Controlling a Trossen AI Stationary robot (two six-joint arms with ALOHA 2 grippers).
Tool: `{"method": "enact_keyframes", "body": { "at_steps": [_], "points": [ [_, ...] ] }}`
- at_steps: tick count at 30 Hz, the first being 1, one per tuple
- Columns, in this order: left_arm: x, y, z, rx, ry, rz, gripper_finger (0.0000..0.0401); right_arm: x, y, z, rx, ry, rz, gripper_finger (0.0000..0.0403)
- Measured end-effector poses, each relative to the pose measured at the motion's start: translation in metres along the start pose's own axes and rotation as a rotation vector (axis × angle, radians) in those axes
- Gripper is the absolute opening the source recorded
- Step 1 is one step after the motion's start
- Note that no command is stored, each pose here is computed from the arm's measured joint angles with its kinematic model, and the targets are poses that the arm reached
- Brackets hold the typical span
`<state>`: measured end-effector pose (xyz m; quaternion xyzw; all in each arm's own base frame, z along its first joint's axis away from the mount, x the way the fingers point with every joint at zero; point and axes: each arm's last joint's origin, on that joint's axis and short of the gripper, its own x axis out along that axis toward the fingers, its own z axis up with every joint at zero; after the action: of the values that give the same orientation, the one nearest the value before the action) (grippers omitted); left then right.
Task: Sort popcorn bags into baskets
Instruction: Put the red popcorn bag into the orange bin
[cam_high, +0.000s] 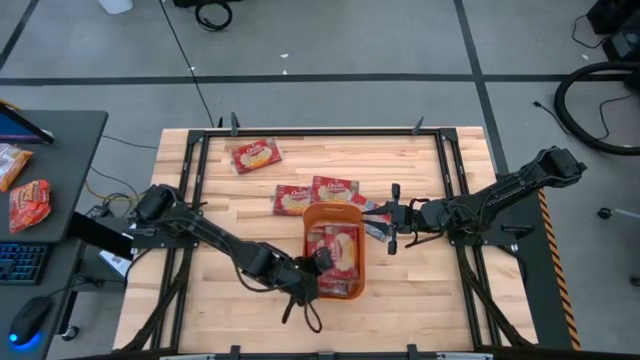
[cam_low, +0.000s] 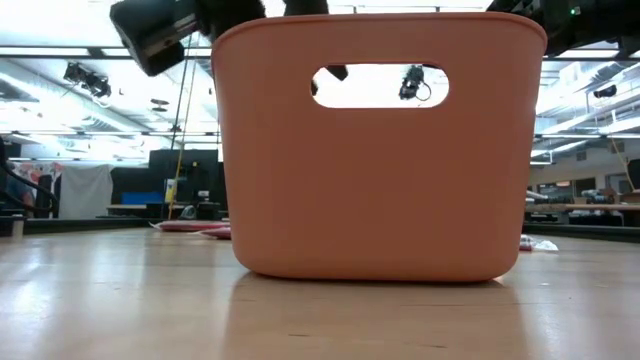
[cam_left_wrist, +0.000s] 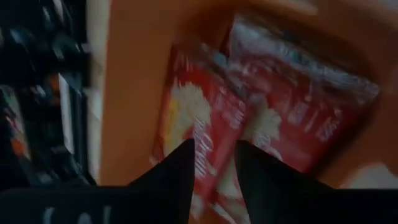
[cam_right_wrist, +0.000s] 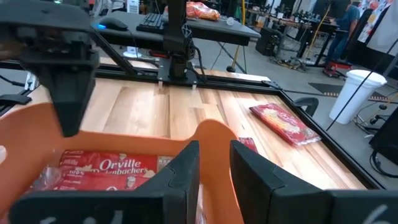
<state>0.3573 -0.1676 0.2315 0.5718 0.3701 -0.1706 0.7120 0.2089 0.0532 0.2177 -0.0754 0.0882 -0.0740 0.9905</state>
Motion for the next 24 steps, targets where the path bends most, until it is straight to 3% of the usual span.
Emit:
{"method": "enact_keyframes", "body": {
  "at_steps": [15, 24],
  "points": [
    [-0.038, 0.010, -0.046, -0.404, 0.193, -0.092, 0.0130, 0.000, 0.000, 0.000, 0.006, 0.004, 0.011, 0.0093],
    [-0.027, 0.003, -0.099, -0.602, 0.485, -0.164, 0.0130, 0.000, 0.000, 0.000, 0.011, 0.004, 0.016, 0.0093]
  ]
}}
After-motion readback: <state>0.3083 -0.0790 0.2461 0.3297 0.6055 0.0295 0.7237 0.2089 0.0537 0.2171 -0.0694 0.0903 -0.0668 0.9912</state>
